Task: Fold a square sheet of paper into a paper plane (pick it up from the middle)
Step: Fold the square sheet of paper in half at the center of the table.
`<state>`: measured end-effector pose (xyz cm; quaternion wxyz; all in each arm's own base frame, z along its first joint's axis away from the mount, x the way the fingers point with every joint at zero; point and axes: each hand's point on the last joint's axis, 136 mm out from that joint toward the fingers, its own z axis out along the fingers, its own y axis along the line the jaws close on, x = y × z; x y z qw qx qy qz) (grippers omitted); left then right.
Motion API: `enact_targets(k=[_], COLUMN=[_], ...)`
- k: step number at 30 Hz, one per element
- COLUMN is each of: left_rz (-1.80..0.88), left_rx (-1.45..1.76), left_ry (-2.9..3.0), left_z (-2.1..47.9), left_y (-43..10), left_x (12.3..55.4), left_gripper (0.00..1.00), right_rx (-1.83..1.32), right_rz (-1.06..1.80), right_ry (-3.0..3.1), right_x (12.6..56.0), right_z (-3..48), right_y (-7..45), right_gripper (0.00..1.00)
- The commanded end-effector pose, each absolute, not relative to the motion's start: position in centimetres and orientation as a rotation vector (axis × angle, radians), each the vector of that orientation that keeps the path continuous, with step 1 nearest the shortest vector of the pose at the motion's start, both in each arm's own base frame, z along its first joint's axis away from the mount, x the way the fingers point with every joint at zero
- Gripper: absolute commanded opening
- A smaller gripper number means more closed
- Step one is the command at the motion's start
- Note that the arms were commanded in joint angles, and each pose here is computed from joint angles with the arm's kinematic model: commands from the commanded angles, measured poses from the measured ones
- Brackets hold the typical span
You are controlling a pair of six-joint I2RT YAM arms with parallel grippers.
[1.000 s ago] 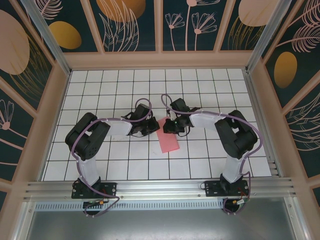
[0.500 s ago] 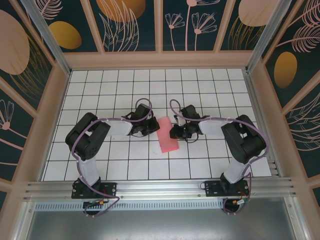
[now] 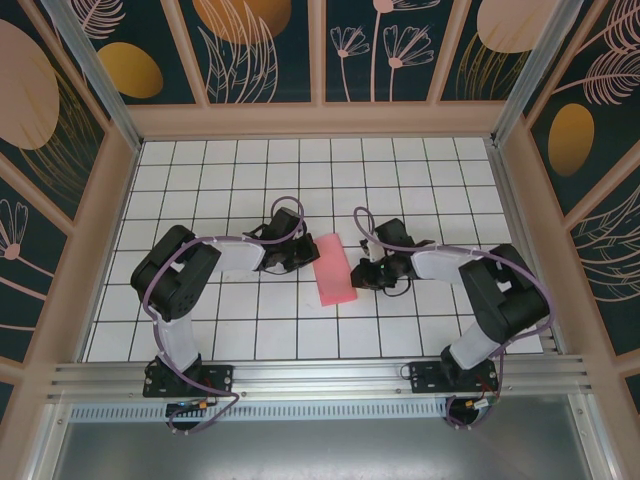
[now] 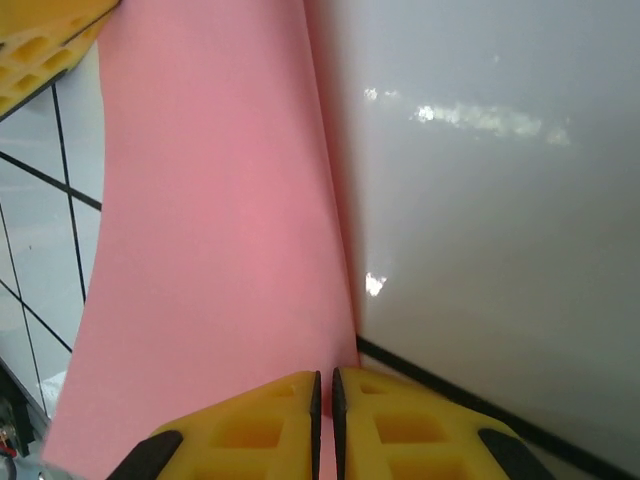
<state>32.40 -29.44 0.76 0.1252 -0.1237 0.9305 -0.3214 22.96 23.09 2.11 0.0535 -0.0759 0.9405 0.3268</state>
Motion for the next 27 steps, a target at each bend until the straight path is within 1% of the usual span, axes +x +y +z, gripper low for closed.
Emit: enact_targets(k=[1, 4, 10, 17, 27], left_rz=[-0.457, -0.461, -0.463, -0.448, -0.443], left_rx=[-0.485, -0.479, -0.472, -0.487, -0.496], left_ry=[2.966, 2.962, 2.966, 2.968, 2.967], left_z=[-8.0, -7.8, -7.9, -8.2, -8.4], left_y=[-22.7, -22.8, -22.9, -22.6, -22.6], left_x=[27.2, 27.3, 27.2, 27.1, 27.2], left_gripper=[0.08, 0.08, 0.08, 0.07, 0.06], right_rx=[-0.236, -0.248, -0.259, -0.2, -0.027], right_rz=[1.066, 1.106, 1.104, 1.068, 1.014], right_ry=[2.825, 2.802, 2.847, 2.944, 3.056], right_x=[23.3, 24.2, 24.3, 21.4, 16.5], right_z=[4.5, 5.1, 3.4, 0.9, -0.7], right_y=[23.8, 24.9, 25.9, 24.3, 21.0], right_gripper=[0.16, 0.16, 0.15, 0.14, 0.15])
